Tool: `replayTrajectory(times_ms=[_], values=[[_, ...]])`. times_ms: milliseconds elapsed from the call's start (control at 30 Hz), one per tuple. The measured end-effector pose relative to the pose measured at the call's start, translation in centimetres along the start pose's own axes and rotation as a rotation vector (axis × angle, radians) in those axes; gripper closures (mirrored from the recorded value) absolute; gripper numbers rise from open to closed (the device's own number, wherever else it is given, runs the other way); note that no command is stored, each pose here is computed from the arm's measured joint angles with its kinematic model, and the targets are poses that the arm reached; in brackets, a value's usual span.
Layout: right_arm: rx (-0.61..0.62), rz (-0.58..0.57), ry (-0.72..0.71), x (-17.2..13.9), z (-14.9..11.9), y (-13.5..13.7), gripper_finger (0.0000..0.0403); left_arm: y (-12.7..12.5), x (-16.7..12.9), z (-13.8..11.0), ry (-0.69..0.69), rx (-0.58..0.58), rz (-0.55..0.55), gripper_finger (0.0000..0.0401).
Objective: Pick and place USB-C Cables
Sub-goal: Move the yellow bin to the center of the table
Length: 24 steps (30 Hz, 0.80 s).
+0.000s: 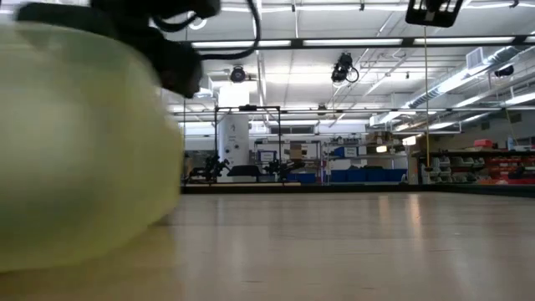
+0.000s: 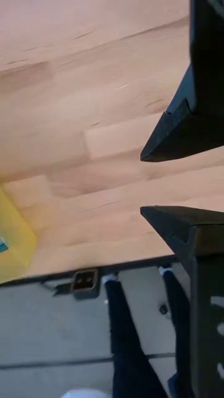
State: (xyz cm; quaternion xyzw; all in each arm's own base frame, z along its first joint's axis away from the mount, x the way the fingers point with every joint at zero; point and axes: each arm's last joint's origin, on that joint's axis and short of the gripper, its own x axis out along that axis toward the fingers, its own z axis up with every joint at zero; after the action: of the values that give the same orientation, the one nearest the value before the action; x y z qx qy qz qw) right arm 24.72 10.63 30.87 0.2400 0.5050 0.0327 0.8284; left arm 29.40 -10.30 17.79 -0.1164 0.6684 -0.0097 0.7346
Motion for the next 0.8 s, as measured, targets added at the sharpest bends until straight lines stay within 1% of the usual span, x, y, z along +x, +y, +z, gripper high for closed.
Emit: replayTrajectory(times_ms=[133, 300, 500, 667, 800], values=[[0.013, -0.025, 0.070, -0.2, -0.8, -0.2, 0.0272, 2.1, -1.1, 2.0, -0.072, -0.019, 0.005, 0.0395], [0.045, -0.031, 0.087, -0.8, -1.5, -0.1, 0.0272, 4.7, -2.8, 4.3, -0.153, 0.005, 0.022, 0.0396], [0.118, -0.034, 0.044, -1.8, -1.6, -0.1, 0.0272, 7.7, -3.7, 6.9, -0.204, 0.040, 0.044, 0.0397], [0.217, -0.048, -0.013, -2.6, -1.7, -0.3, 0.0272, 10.1, -3.8, 9.8, -0.209, 0.075, 0.066, 0.0397], [0.258, -0.049, -0.023, -2.7, -1.7, -0.3, 0.0272, 11.9, -4.0, 12.4, -0.210, 0.080, 0.084, 0.0397]])
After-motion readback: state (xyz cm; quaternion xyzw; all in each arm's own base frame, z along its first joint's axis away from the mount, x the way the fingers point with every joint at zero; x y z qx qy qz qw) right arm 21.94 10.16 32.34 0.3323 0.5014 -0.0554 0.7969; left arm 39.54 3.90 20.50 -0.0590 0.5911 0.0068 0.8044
